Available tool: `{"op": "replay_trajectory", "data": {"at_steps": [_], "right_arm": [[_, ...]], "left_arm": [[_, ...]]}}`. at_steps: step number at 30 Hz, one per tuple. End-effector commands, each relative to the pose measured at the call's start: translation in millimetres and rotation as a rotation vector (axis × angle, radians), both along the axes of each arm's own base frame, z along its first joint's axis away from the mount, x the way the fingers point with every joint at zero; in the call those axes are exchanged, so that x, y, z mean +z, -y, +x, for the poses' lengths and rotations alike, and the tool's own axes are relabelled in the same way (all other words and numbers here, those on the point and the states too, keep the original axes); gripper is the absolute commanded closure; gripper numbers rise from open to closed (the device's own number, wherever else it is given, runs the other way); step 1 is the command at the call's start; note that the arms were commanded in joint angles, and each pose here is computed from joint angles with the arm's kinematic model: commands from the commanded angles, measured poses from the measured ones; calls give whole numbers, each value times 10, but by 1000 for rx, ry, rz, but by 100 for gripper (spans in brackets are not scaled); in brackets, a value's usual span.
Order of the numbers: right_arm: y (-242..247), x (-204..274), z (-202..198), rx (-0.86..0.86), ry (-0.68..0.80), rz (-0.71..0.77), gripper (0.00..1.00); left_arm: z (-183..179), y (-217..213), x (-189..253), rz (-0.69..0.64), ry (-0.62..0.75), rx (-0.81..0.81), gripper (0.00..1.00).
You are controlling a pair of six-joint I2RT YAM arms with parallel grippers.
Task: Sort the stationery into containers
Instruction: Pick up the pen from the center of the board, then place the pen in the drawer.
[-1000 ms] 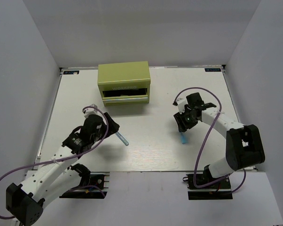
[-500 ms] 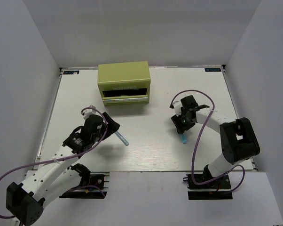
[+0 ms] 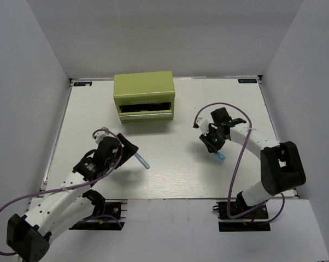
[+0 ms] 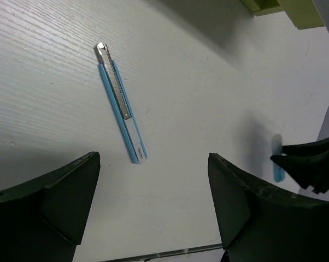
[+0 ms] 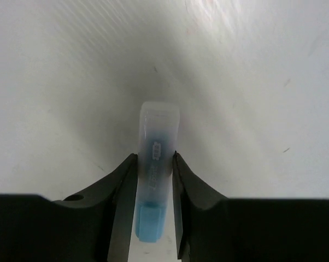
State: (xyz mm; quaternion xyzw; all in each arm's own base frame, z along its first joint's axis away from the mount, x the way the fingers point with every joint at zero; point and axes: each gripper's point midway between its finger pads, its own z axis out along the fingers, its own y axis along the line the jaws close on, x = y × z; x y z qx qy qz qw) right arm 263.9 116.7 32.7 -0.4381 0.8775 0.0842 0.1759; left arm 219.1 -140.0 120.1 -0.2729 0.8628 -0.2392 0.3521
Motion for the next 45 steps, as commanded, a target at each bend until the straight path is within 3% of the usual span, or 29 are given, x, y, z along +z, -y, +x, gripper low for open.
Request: {"op": "replay_trajectory", "data": {"at_steps": [1,5,11,18,27,40,44,45], "right_arm": [[-404,754,256,345,164,149,100],[-823,1463,492,574,291,259,100],[-1485,1924,545,851,441,370,100],[-2298,2432,659,1024,613,463,100],[-2949,2400,1004,1097,796,456,100],[-3129,2064,1406,1053,844,428,100],[-3122,1964,1431,1033,816,424,51],[-3099,1994,1431,1029,820,424,48]], "left_arm": [[17,35,20,-58,5,28,10],[29,64,48,-78,11,26,10],[-3,46,9,-73,-10,34,10],[-86,-1,-48,-101,-16,56,12],[-146,-100,-114,-74,-33,85,12],[-158,-217,25,-68,17,122,12],[-183,-252,28,-62,19,129,12],[-183,-252,28,-62,19,129,12]]}}
